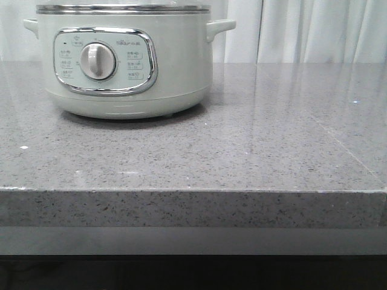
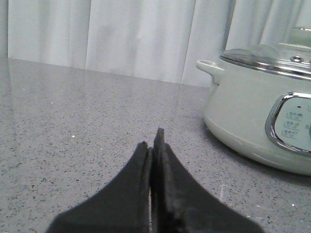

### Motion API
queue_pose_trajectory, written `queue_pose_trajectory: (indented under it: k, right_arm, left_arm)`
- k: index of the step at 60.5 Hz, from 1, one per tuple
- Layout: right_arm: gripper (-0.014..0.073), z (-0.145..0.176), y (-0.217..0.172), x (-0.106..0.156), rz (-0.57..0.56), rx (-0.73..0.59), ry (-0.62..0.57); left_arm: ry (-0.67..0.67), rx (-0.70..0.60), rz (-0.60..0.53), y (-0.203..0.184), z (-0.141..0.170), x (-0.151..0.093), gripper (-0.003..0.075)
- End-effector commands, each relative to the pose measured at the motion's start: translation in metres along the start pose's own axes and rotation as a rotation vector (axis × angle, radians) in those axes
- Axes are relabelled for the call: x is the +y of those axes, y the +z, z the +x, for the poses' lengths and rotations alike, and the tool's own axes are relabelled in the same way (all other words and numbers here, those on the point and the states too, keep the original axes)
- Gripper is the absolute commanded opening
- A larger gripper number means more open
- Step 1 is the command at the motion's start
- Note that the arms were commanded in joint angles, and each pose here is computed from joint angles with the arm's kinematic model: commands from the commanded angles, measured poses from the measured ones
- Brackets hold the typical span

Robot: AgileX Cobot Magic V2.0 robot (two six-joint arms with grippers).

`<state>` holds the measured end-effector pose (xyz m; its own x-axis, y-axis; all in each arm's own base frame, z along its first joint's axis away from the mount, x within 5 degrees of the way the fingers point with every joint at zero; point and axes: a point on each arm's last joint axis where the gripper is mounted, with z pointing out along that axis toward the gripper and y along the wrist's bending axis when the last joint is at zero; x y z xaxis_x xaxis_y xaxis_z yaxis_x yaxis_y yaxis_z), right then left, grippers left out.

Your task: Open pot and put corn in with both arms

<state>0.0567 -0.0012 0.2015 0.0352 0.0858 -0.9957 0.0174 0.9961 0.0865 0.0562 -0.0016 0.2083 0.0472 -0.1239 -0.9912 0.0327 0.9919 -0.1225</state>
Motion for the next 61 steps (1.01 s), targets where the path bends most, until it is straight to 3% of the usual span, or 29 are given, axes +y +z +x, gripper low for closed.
queue_pose_trajectory:
  k: [1,61]
  right_arm:
    - [-0.0067,-0.0073,-0.0021,0.0003,-0.001,-0.092,-0.008]
    - [-0.0067,-0.0071,-0.0021,0.0015,-0.023,-0.089,-0.007]
  left_arm:
    - [-0.007,-0.103,0.002,-0.0019,-0.0073,0.0,-0.002]
    - [-0.007,-0.103,0.002,-0.0019,-0.0073,0.0,-0.002]
